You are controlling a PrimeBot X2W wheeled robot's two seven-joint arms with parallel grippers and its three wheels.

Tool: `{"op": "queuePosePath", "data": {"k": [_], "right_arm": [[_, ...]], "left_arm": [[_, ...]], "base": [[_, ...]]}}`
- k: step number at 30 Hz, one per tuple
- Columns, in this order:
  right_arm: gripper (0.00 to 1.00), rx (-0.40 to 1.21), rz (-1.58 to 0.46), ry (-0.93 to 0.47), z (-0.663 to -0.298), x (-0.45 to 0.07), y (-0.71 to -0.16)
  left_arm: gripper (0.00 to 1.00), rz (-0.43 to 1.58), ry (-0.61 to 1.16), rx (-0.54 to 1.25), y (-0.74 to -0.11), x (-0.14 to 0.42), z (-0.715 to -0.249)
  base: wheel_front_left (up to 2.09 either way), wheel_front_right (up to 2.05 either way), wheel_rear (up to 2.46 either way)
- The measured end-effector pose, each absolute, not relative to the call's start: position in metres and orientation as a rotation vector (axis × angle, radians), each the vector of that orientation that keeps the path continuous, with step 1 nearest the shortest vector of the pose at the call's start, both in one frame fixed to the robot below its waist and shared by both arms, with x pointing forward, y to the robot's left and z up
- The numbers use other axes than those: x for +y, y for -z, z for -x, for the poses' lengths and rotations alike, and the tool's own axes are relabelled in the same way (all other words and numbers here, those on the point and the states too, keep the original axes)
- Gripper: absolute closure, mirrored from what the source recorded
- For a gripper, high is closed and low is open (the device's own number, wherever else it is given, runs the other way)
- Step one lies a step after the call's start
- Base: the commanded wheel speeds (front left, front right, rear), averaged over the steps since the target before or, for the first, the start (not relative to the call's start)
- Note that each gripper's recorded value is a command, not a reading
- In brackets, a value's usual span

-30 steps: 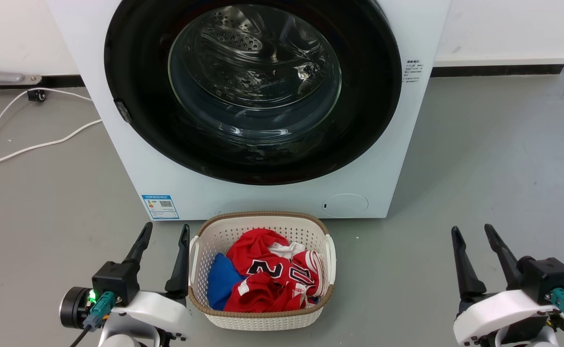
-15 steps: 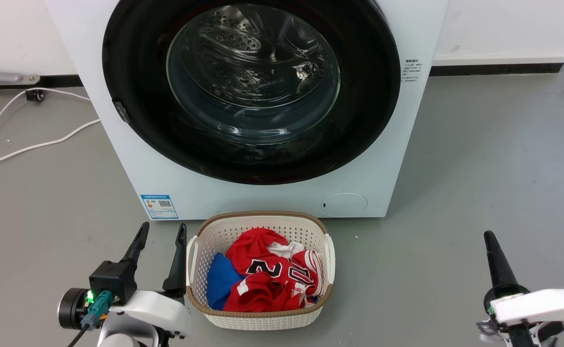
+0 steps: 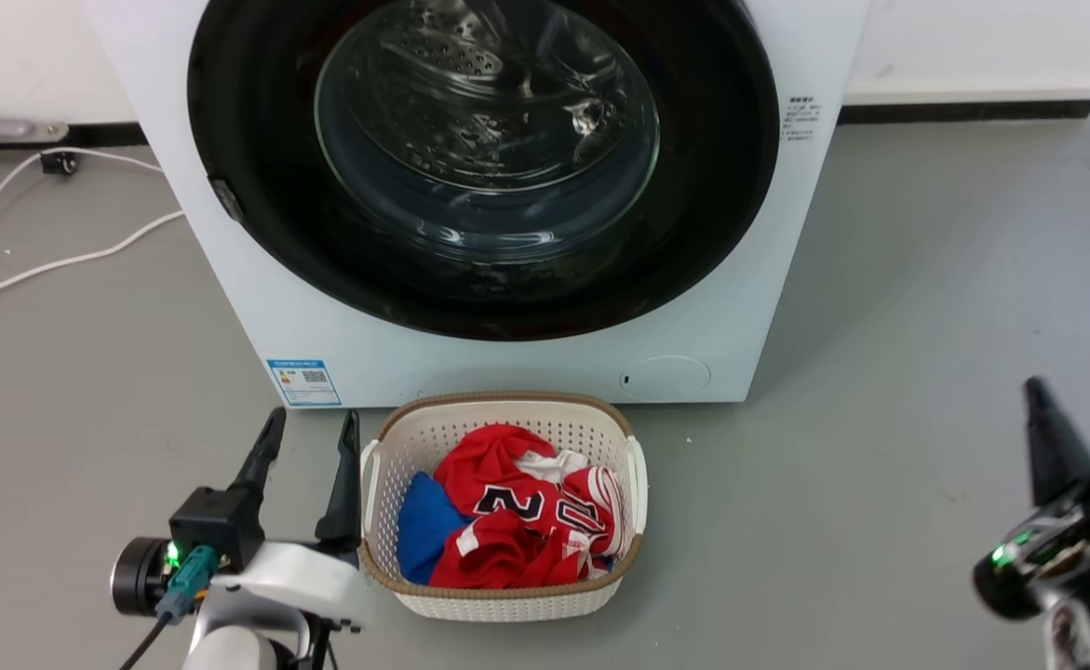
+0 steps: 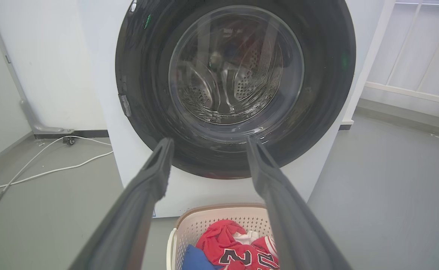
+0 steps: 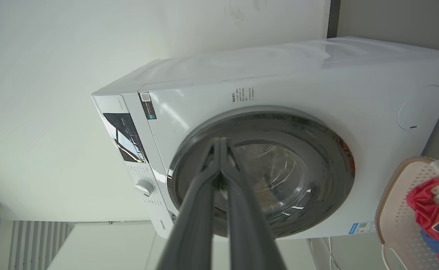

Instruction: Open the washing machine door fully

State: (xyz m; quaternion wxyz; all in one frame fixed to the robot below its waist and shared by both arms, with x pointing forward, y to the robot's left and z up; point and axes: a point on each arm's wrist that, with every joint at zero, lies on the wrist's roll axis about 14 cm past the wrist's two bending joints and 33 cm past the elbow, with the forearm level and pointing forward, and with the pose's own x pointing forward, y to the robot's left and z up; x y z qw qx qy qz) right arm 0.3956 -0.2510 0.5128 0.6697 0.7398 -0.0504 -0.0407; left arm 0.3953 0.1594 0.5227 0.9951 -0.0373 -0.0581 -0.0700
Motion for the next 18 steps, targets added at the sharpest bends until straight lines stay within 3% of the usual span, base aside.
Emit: {"op": "queuePosePath", "data": {"k": [8,18], "right_arm": [[1.0,-0.146,-1.617,0.074,-0.446,-0.308,-0.547],[1.0,0.033,-1.36,-0.073,-0.523,-0.313,-0.589]], "left_arm": [[0.0,0.091,0.15,-0.123,-0.523,0.152,-0.411],[0.0,0.08,0.159,-0.13,-0.521,0.151,-0.437]], "base": [[0.0,0.0,0.0],[0.0,0.0,0.0]]}}
